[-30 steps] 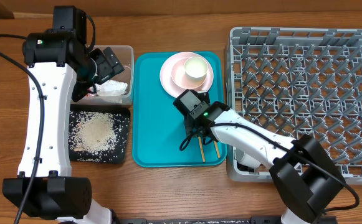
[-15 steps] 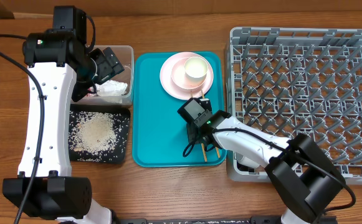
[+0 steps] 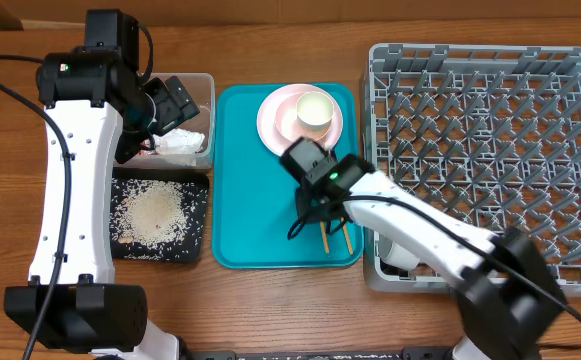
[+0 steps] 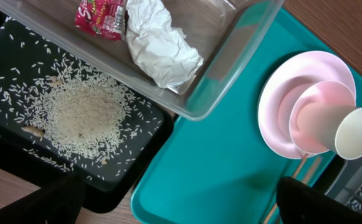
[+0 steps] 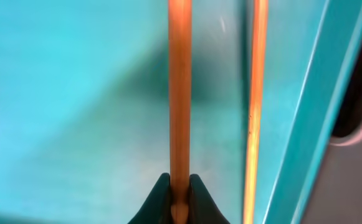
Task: Sort waste into correct bins and load items into the dishwasher
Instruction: 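Close the right gripper on one wooden chopstick and lift it, then carry the chopstick right into the dish rack and lower it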
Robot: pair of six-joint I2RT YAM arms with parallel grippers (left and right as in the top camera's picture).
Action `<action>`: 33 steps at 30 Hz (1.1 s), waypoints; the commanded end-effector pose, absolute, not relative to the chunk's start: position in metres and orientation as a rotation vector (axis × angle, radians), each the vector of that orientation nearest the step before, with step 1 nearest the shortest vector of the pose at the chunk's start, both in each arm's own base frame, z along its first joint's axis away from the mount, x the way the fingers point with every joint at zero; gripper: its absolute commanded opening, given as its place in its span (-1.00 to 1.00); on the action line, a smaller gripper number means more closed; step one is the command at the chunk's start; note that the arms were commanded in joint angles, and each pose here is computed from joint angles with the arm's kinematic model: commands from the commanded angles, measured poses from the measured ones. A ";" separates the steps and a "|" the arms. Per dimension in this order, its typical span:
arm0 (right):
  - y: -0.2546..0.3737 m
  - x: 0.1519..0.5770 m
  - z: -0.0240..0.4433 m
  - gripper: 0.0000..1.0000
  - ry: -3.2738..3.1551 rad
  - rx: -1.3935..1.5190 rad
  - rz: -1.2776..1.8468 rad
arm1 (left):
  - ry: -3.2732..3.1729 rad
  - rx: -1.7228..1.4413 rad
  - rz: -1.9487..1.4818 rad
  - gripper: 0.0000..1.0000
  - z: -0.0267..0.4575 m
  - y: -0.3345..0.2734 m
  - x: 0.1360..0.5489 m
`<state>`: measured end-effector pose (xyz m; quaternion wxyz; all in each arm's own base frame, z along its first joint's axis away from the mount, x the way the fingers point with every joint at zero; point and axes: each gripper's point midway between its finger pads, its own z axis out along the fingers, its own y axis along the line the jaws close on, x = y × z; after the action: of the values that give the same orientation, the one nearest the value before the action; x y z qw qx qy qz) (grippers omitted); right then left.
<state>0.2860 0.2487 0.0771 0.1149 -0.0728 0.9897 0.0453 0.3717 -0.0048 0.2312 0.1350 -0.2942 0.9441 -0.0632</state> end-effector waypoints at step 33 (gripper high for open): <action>0.059 0.372 0.158 -0.81 2.738 0.001 -0.071 | 2.717 -0.839 -0.194 1.00 0.238 -0.007 0.373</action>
<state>0.3675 0.0571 0.1571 0.1958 0.0084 0.9802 -0.0265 0.3717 -0.0048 0.2312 0.1350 -0.2942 0.9441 -0.0632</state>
